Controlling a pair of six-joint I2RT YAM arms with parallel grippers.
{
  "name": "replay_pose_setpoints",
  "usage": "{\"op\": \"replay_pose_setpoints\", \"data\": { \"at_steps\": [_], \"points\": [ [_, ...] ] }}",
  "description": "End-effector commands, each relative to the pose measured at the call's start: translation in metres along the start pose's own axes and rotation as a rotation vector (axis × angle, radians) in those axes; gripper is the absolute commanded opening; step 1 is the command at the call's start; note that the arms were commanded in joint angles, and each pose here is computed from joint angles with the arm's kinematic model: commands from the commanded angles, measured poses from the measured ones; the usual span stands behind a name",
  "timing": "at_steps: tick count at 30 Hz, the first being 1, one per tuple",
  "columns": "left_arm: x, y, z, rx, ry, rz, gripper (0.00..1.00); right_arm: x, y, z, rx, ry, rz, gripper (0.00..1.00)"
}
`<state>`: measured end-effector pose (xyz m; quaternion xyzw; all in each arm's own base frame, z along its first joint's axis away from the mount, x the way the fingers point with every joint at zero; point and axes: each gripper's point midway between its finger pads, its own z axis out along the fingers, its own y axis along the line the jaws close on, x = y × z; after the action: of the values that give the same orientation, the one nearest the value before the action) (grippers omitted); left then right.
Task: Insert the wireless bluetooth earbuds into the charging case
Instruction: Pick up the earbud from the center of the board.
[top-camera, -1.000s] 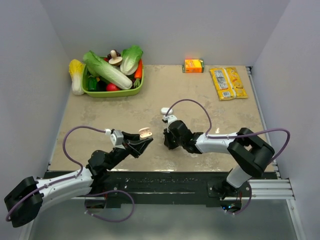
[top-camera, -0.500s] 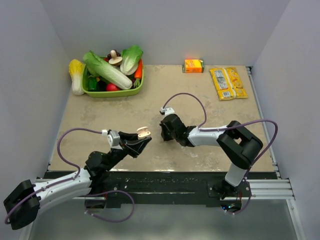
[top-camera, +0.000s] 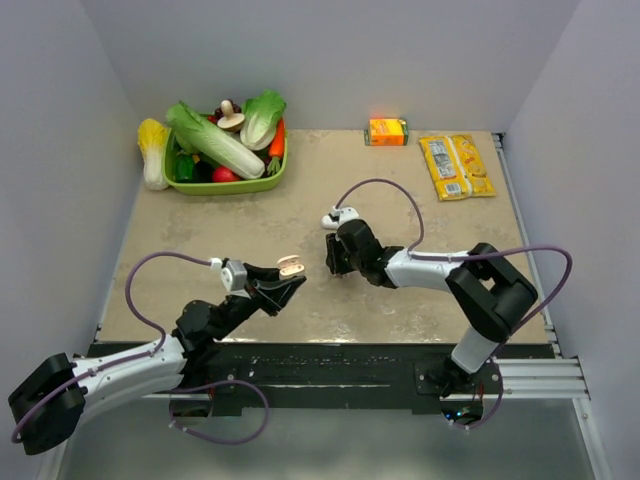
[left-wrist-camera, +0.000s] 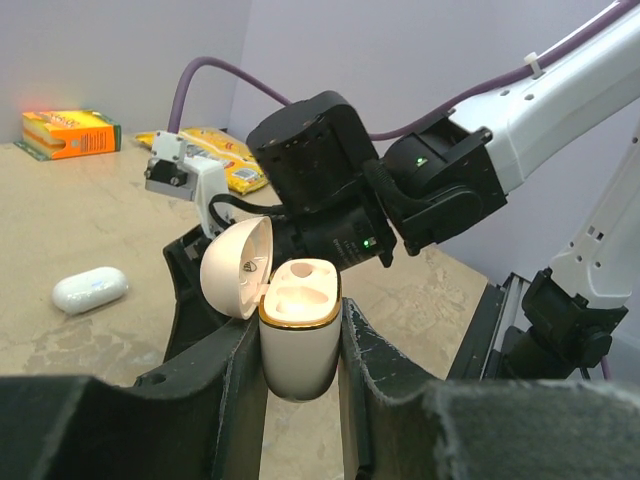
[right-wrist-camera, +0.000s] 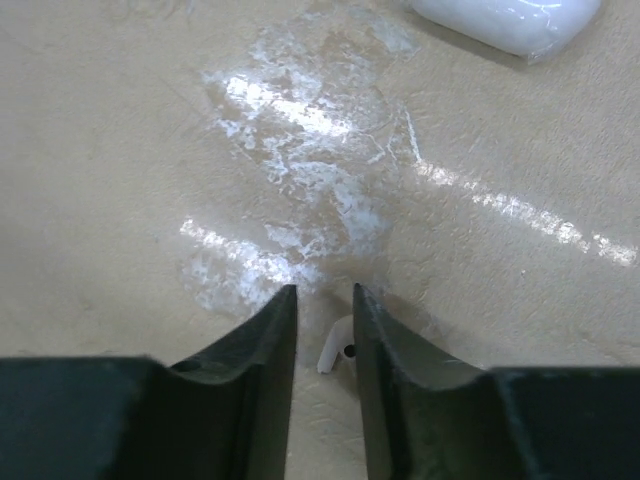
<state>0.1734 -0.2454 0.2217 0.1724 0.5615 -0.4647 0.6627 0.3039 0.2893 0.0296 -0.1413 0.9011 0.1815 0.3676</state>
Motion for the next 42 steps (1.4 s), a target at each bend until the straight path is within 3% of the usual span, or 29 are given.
{"op": "replay_pose_setpoints", "data": {
  "at_steps": [1, 12, 42],
  "points": [
    [0.038, 0.011, -0.03, -0.012, 0.057, 0.009, 0.0, -0.028, 0.01, -0.025, -0.036, -0.08, 0.0, 0.38],
    [0.039, 0.012, -0.03, -0.014, 0.058, -0.003, 0.0, 0.0, -0.009, -0.018, 0.055, 0.023, 0.005, 0.4],
    [0.041, 0.007, -0.032, 0.01, 0.067, -0.012, 0.0, 0.022, -0.018, -0.005, 0.111, 0.094, -0.036, 0.37]
  ]
}}
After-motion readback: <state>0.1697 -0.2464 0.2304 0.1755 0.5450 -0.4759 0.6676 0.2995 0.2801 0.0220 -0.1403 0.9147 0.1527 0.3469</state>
